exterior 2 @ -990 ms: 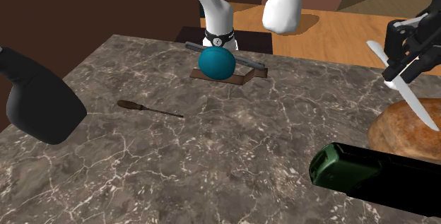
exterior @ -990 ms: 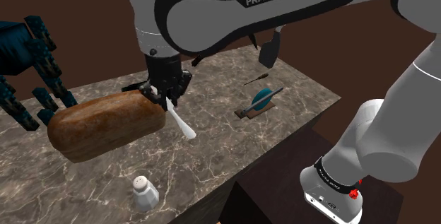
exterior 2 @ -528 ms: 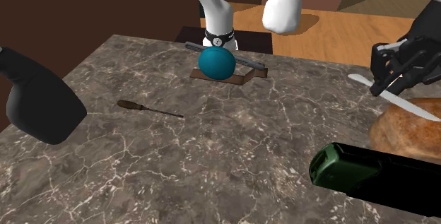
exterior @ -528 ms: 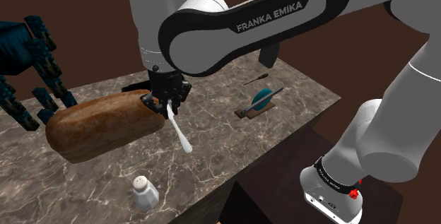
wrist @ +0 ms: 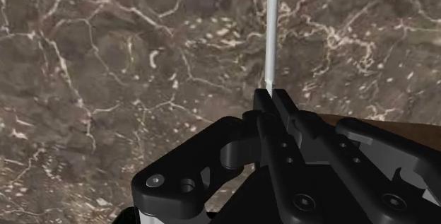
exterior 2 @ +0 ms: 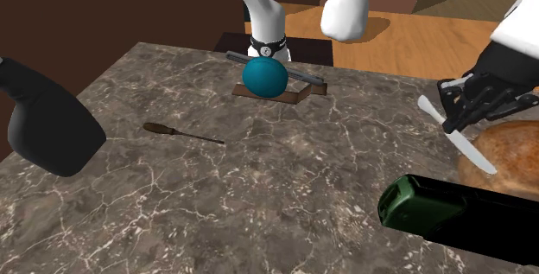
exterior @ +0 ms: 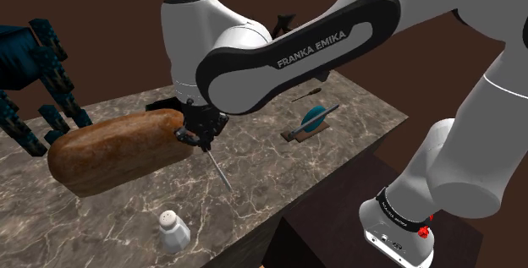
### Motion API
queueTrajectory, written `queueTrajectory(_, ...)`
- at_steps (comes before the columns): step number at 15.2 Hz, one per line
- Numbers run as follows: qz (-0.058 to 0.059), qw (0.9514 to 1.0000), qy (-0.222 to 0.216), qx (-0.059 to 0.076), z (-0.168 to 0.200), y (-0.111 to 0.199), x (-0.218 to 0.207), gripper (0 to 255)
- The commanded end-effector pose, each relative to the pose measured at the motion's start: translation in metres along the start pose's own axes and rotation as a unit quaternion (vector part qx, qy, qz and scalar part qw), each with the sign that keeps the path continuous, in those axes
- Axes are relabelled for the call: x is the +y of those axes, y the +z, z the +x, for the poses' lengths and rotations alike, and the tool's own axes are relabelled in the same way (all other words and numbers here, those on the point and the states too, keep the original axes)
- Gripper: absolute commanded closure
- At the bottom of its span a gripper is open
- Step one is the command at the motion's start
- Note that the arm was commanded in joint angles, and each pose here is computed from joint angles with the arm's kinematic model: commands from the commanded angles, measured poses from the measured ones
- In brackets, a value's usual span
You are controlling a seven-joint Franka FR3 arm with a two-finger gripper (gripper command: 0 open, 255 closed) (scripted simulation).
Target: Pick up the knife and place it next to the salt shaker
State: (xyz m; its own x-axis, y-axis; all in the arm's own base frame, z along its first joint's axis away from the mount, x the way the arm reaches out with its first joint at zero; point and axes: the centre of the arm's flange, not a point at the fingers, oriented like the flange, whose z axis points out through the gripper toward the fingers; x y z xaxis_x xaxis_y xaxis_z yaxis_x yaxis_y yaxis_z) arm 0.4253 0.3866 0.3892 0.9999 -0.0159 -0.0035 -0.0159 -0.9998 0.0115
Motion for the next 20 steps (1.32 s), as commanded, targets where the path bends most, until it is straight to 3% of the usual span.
queueTrajectory(1, 0.000, 1.0000, -0.001, -0.001, 0.001, 0.011, -0.002, 255)
queueTrajectory(6, 0.000, 1.0000, -0.001, -0.001, 0.001, 0.037, -0.002, 255)
queueTrajectory(14, 0.000, 1.0000, -0.001, -0.001, 0.001, 0.037, -0.002, 255)
queueTrajectory(15, 0.000, 1.0000, -0.001, -0.001, 0.001, 0.037, -0.002, 0)
queueTrajectory(20, 0.000, 1.0000, -0.001, -0.001, 0.001, 0.037, -0.002, 0)
